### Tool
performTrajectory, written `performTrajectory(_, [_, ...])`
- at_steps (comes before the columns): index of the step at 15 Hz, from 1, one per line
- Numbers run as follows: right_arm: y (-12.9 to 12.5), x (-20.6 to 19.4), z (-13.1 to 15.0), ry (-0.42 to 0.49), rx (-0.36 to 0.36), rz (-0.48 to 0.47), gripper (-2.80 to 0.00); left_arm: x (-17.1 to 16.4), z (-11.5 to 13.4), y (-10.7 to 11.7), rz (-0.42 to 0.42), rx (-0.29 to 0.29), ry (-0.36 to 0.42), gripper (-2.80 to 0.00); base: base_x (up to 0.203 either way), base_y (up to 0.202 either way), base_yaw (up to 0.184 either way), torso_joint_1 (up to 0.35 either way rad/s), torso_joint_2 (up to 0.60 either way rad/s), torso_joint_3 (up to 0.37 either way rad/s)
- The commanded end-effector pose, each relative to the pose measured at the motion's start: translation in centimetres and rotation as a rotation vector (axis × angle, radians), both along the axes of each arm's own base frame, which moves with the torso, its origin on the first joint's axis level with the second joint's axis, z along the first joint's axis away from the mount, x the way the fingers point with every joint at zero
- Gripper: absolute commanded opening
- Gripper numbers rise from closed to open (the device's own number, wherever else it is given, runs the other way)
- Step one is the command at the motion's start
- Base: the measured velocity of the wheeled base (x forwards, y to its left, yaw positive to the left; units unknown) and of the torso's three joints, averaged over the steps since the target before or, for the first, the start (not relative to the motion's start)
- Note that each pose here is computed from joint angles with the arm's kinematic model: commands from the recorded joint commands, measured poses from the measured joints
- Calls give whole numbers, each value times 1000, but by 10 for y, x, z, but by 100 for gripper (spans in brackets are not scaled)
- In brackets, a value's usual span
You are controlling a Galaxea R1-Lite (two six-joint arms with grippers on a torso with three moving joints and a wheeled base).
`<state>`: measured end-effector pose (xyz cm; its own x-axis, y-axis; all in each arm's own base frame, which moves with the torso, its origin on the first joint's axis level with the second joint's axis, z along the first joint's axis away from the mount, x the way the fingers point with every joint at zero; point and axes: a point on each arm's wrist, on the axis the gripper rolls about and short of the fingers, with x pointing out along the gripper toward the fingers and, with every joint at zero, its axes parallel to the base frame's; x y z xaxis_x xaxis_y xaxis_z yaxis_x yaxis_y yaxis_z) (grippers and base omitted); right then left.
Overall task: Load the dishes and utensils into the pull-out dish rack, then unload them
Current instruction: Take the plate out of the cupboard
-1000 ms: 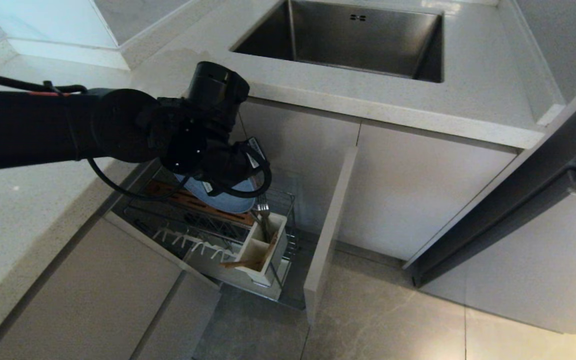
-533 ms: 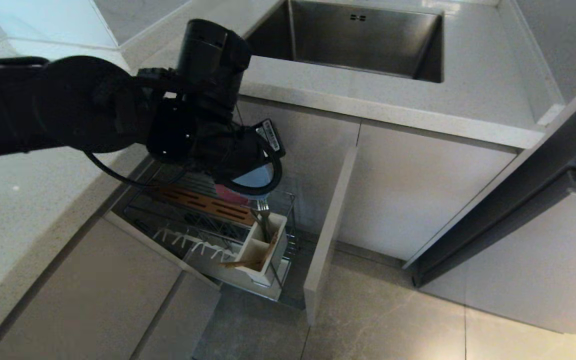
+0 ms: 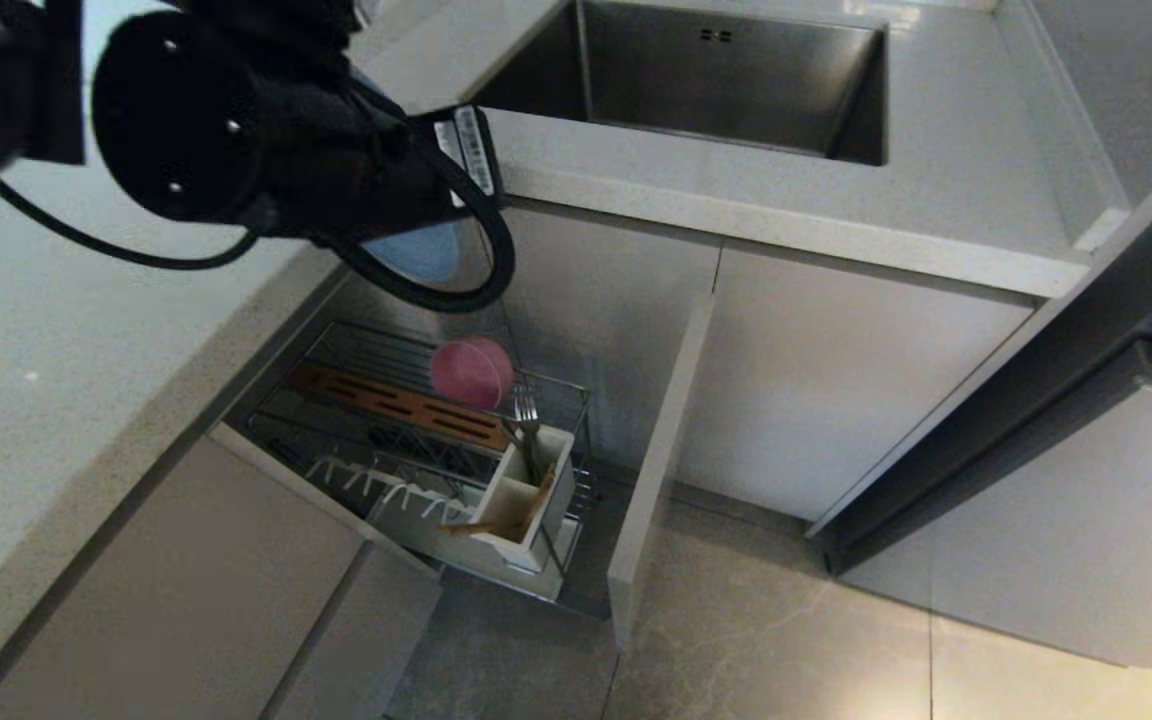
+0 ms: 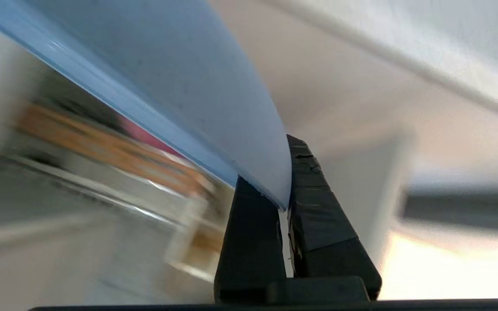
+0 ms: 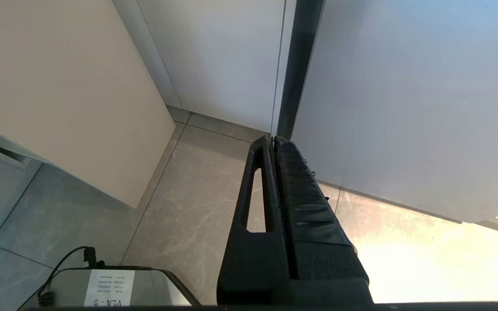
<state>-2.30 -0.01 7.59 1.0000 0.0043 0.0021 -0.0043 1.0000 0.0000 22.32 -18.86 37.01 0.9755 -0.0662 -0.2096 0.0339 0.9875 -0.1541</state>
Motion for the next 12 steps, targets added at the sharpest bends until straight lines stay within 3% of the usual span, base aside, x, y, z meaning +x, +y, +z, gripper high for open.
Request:
performTrajectory(1, [0, 0, 0, 1, 0, 0, -280, -10, 20, 18, 60, -8, -61, -280, 0, 0, 0, 0, 0, 0])
performTrajectory(5, [0, 0, 0, 2, 0, 0, -280, -7, 44, 74, 275, 49, -132, -280, 0, 0, 0, 0, 0, 0])
performTrajectory(8, [0, 0, 0, 1, 0, 0, -280, 0, 53, 126, 471, 133, -134, -280, 0, 0, 0, 0, 0, 0])
performTrajectory(10, [0, 0, 0, 2, 0, 0, -280, 2, 55, 163, 583, 202, -96, -280, 0, 0, 0, 0, 0, 0])
performTrajectory(12, [0, 0, 0, 1, 0, 0, -280, 5, 46, 188, 614, 291, 9, -280, 0, 0, 0, 0, 0, 0])
